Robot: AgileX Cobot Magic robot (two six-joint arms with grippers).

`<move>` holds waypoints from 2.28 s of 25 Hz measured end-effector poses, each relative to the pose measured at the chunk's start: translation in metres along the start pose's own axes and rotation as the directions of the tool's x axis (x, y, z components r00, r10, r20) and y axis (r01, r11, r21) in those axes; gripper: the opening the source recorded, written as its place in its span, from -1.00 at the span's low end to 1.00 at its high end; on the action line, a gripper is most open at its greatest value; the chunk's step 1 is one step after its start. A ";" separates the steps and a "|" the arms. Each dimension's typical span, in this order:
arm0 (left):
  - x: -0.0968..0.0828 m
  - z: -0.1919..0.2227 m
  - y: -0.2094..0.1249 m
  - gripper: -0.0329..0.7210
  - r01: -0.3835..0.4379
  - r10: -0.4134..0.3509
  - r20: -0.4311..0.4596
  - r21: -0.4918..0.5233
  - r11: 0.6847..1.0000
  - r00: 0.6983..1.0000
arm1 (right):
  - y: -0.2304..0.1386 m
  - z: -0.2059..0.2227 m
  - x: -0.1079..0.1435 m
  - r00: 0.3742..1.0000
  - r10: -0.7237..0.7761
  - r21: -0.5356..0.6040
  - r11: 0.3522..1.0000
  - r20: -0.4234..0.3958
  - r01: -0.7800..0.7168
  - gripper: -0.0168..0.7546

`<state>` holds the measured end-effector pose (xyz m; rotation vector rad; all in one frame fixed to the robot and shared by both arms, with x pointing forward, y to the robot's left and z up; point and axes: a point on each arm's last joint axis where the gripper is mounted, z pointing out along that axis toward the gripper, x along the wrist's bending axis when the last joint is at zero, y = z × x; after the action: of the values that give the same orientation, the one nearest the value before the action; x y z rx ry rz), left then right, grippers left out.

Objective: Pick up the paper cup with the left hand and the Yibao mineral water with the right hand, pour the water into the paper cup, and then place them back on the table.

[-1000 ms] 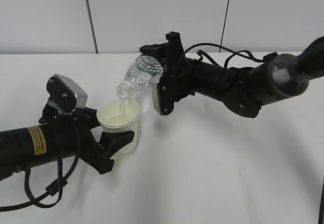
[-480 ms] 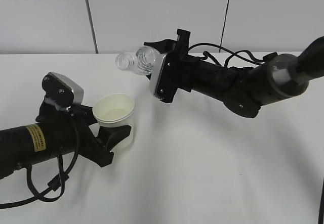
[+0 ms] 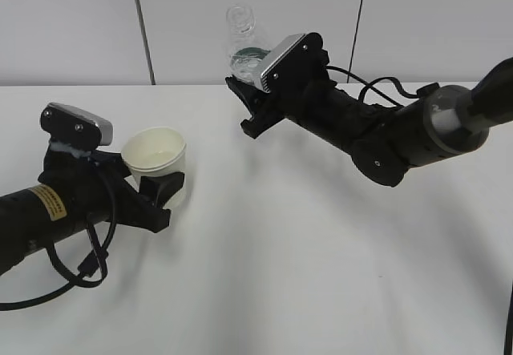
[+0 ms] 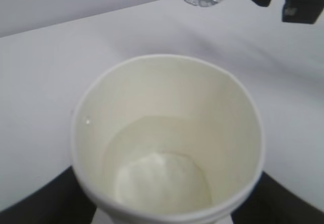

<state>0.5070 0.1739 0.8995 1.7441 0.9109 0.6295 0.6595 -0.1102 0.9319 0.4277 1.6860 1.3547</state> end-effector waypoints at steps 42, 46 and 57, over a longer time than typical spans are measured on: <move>0.053 0.047 -0.033 0.73 0.111 -0.104 -0.174 0.029 0.993 0.979 | -0.040 -0.032 -0.005 0.920 0.314 0.134 0.927 0.236 -0.351 0.23; 0.049 0.027 -0.024 0.72 0.122 -0.117 -0.194 0.014 0.992 0.974 | -0.053 -0.048 -0.016 0.876 0.346 0.156 0.897 0.337 -0.414 0.23; 0.041 -0.023 0.035 0.68 0.086 -0.090 -0.222 -0.025 0.996 0.971 | -0.082 -0.084 -0.045 0.753 0.360 0.175 0.832 0.551 -0.526 0.23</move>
<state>0.5226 0.2136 0.9396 1.6314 1.1291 0.7828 0.6371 -0.2202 0.8764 1.3395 1.3976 1.1450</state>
